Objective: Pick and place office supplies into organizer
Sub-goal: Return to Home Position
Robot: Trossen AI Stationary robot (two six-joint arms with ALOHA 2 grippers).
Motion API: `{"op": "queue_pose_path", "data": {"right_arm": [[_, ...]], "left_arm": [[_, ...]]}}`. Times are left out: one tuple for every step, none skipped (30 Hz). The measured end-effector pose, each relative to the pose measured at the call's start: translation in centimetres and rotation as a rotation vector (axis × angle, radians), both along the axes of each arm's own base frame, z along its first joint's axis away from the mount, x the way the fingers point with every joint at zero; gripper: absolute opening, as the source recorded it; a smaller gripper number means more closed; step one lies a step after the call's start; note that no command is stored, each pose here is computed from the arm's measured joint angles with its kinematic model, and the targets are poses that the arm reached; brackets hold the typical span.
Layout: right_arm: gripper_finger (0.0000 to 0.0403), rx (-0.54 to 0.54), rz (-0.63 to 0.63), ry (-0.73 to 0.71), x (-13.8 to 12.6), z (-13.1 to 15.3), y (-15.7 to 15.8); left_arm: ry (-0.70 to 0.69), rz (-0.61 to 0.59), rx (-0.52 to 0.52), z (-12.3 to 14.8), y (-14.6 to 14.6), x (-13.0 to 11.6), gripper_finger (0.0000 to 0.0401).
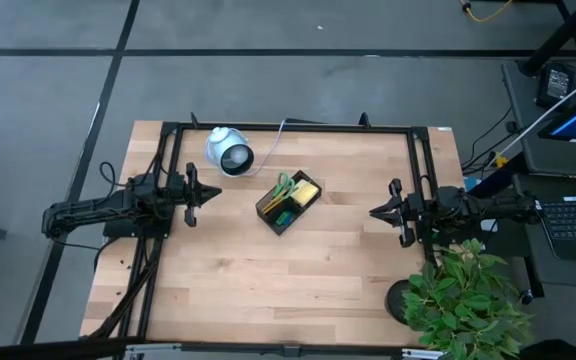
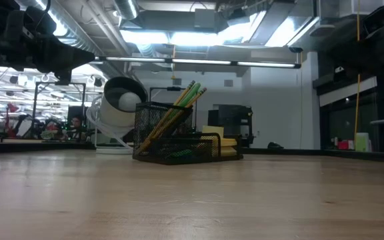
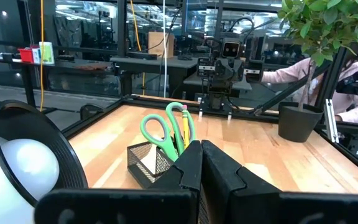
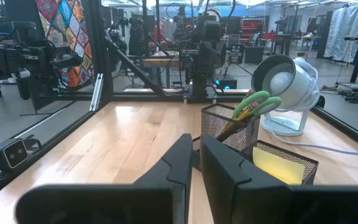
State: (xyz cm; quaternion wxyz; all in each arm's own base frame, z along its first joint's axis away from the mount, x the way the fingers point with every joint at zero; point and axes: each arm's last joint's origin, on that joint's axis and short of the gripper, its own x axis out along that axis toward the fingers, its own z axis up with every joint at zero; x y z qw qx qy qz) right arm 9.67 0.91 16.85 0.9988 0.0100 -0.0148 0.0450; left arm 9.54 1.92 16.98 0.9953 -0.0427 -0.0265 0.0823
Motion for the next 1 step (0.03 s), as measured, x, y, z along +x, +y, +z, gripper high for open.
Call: {"op": "queue_pose_path", "data": {"right_arm": [[0.0038,0.0,0.0,0.0,0.0,0.0,0.0]], "left_arm": [[0.0,0.0,0.0,0.0,0.0,0.0,0.0002]]}}
